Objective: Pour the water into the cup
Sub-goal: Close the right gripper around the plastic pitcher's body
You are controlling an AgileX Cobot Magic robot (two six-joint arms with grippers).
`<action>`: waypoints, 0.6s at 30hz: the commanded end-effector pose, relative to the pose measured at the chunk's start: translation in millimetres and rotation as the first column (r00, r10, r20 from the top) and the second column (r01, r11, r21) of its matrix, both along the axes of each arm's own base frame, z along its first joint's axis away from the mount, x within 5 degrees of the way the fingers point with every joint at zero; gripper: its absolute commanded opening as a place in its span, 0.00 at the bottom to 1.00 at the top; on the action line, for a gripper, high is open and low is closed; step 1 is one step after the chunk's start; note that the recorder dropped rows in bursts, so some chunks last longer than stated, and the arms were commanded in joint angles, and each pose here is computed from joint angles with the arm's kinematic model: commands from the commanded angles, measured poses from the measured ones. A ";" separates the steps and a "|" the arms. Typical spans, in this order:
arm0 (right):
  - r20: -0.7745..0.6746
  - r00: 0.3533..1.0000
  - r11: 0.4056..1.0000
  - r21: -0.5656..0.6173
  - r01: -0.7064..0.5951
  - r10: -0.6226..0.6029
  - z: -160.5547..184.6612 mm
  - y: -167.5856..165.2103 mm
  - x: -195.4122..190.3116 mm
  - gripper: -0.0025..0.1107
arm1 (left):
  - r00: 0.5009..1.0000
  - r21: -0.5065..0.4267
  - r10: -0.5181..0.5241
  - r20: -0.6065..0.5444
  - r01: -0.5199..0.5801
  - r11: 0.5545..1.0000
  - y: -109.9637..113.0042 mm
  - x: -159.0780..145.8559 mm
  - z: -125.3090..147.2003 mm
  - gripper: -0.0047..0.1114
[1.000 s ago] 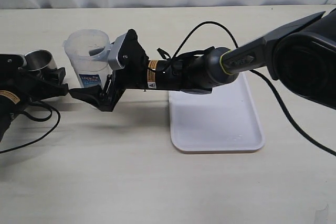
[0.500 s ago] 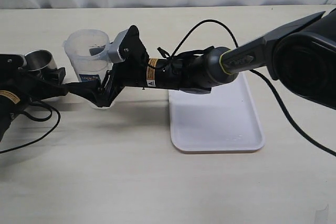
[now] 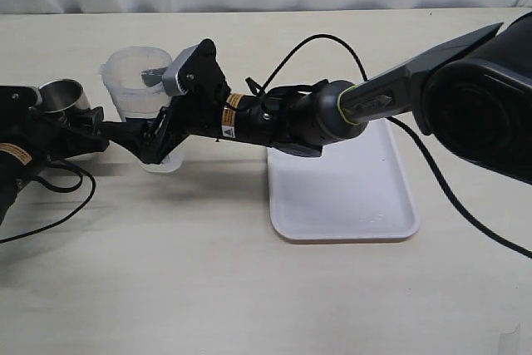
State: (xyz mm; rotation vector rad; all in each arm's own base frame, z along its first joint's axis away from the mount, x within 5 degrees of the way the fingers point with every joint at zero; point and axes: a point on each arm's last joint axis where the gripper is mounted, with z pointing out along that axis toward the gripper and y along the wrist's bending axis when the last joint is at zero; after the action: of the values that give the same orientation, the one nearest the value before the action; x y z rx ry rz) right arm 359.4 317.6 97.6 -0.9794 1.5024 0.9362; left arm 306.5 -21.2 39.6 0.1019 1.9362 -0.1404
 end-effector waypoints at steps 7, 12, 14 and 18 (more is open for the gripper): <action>0.044 0.999 0.999 -0.044 0.012 -0.010 -4.0 -0.6 1.5 0.55 | 1.000 -0.010 -0.013 0.011 0.013 1.000 -0.4 1.1 1.6 0.04; 0.052 0.999 0.999 -0.047 0.011 -0.008 -4.0 -0.6 1.5 0.23 | 1.000 -0.010 -0.009 0.011 0.009 1.000 0.0 1.2 1.6 0.04; 0.052 0.999 0.999 -0.048 0.011 -0.009 -4.1 -0.6 1.6 0.12 | 1.000 -0.010 -0.009 0.011 0.009 1.000 0.0 1.2 1.6 0.04; 0.065 0.998 0.999 -0.045 0.006 -0.003 -3.3 -0.4 1.3 0.06 | 1.000 -0.010 -0.024 0.011 0.024 1.000 -1.3 0.9 1.6 0.04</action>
State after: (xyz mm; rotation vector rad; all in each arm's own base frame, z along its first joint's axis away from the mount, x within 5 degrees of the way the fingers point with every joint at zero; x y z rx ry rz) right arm 360.3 316.9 95.0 -1.0223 1.4880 0.8751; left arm 306.3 -22.4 39.6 0.1161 1.9358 -0.1503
